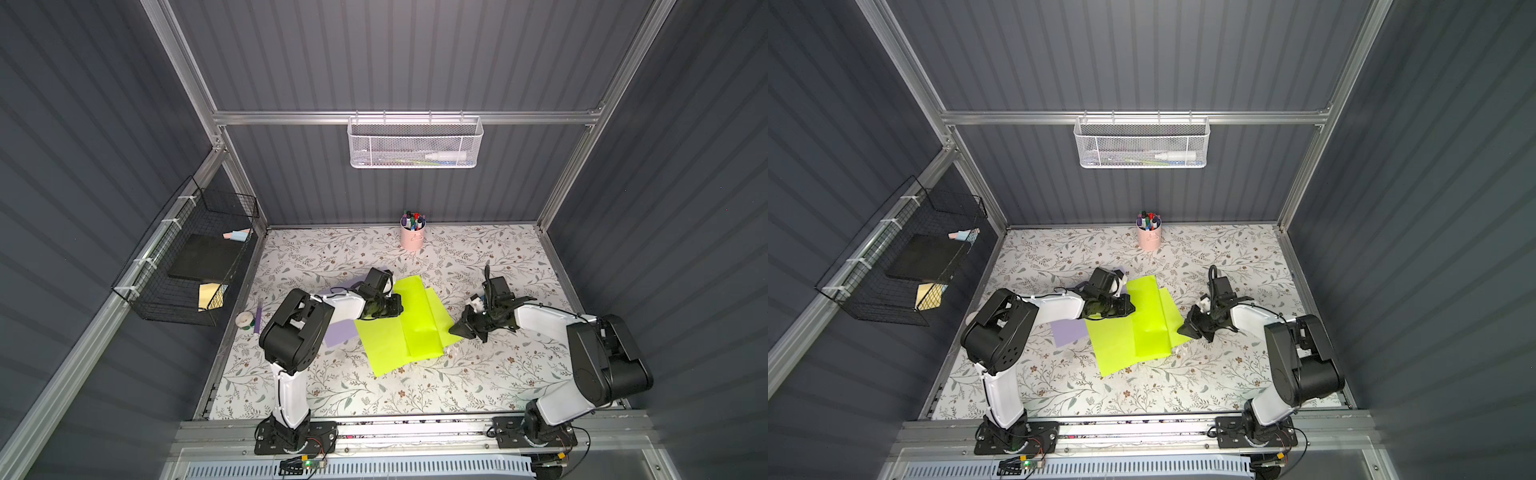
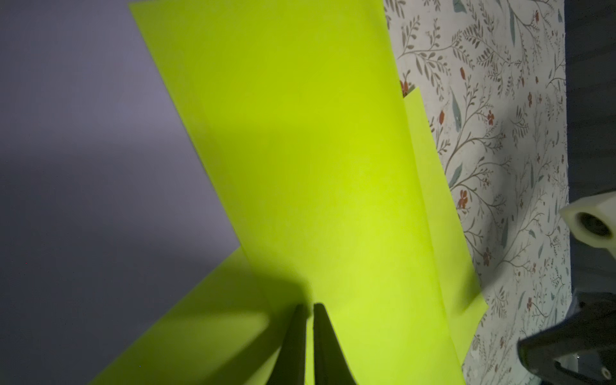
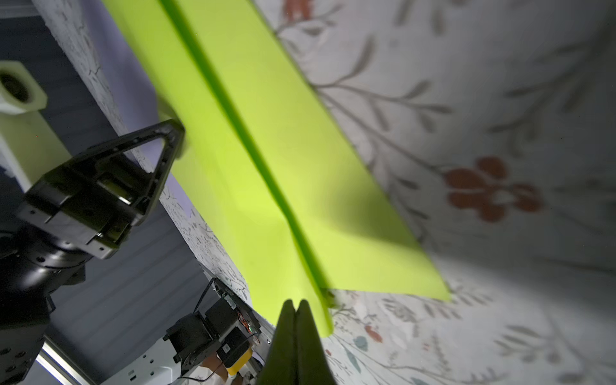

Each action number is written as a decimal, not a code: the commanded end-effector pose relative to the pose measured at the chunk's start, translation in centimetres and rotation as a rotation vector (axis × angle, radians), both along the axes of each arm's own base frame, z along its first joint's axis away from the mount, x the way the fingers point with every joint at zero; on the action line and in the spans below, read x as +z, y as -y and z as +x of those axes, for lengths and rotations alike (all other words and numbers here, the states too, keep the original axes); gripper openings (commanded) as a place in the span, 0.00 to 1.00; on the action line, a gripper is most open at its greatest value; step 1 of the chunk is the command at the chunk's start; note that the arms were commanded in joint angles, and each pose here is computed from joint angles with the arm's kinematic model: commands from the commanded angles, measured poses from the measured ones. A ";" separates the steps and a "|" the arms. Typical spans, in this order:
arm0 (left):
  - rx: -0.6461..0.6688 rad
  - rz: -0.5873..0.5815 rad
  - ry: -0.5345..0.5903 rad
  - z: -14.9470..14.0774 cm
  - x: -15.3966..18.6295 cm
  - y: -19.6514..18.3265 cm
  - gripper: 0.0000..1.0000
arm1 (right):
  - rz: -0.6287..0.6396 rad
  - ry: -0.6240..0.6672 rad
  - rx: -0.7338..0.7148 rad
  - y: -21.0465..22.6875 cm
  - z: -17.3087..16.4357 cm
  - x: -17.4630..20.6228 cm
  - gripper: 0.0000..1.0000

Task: Fold the rectangular paper in half along the long edge
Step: Fold the paper.

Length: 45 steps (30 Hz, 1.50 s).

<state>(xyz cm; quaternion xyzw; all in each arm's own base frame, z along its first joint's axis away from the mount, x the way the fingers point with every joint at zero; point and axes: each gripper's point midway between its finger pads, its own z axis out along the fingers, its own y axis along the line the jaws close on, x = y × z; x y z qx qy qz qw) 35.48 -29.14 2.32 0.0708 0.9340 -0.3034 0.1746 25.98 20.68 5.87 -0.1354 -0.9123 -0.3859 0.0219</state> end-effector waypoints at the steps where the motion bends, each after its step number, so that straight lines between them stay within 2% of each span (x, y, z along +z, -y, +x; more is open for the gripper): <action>1: 0.012 0.195 -0.190 -4.1 -6.5 -3.7 0.11 | 0.003 0.015 0.061 -2.6 0.1 0.9 0.00; 5: 0.013 0.196 -0.188 -4.1 -6.5 -3.7 0.11 | -0.007 -0.032 0.106 -5.0 -0.1 -0.8 0.00; 9: 0.014 0.198 -0.186 -4.1 -6.4 -3.8 0.11 | -0.023 -0.093 0.064 -4.7 -0.8 -3.4 0.00; 18: 0.012 0.204 -0.192 -4.1 -6.7 -3.9 0.11 | -0.085 -0.208 -0.034 0.0 -4.2 -6.7 0.00; 22: 0.013 0.204 -0.194 -4.1 -6.8 -3.9 0.11 | -0.046 -0.238 -0.117 3.3 -5.8 -6.6 0.00; 25: 0.013 0.202 -0.196 -4.0 -6.9 -3.8 0.11 | -0.054 -0.216 -0.106 4.0 -6.1 -5.3 0.00; 30: 0.011 0.199 -0.196 -4.0 -6.9 -3.8 0.11 | 0.006 -0.103 -0.097 2.8 -3.7 -1.5 0.00; 34: 0.012 0.197 -0.197 -4.0 -6.9 -3.7 0.11 | 0.014 -0.060 -0.027 0.4 -2.5 -0.1 0.00; 40: 0.013 0.197 -0.194 -4.0 -6.7 -3.7 0.12 | -0.008 -0.102 0.091 -3.5 -3.2 -1.9 0.00; 45: 0.013 0.197 -0.195 -4.0 -6.7 -3.7 0.12 | -0.039 -0.162 0.073 -2.9 -4.2 -4.3 0.00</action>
